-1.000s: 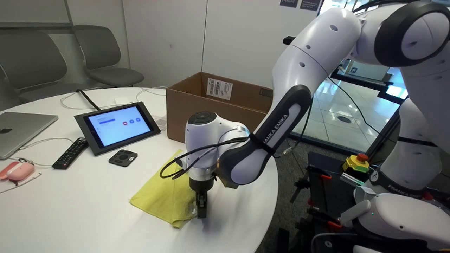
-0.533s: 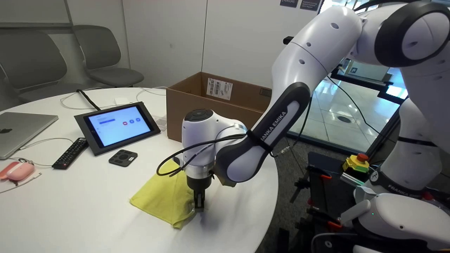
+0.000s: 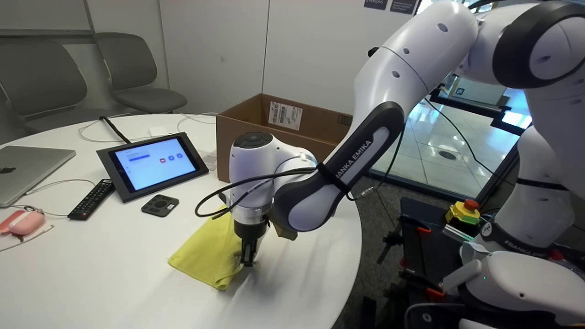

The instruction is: Place the green marker on the yellow towel, fold the towel from bottom to top then left to right and right to left, pick up the towel and put it inside the brown box

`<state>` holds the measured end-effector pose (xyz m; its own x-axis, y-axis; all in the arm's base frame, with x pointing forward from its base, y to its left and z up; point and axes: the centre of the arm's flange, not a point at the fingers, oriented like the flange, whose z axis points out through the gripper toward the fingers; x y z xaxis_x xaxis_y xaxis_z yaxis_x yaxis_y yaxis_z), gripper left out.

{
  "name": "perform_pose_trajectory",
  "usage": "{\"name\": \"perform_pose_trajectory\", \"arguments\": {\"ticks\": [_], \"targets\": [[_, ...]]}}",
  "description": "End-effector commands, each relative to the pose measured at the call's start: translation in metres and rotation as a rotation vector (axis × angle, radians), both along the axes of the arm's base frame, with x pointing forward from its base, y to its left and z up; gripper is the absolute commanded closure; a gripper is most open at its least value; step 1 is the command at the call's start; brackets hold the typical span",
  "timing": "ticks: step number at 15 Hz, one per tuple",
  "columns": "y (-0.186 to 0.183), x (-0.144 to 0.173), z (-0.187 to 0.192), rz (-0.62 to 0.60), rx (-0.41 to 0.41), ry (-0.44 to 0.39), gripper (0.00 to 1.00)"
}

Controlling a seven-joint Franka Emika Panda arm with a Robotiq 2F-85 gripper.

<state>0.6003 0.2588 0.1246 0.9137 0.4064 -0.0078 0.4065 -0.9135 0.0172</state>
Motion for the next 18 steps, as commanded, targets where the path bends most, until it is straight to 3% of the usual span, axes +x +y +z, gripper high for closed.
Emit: {"name": "perform_pose_trajectory", "arguments": {"ticks": [1, 10, 18], "targets": [[0.015, 0.021, 0.024, -0.085, -0.047, -0.075, 0.86], [0.051, 0.066, 0.070, -0.216, -0.129, -0.177, 0.87], [0.094, 0.118, 0.053, -0.299, -0.120, -0.215, 0.88]]}}
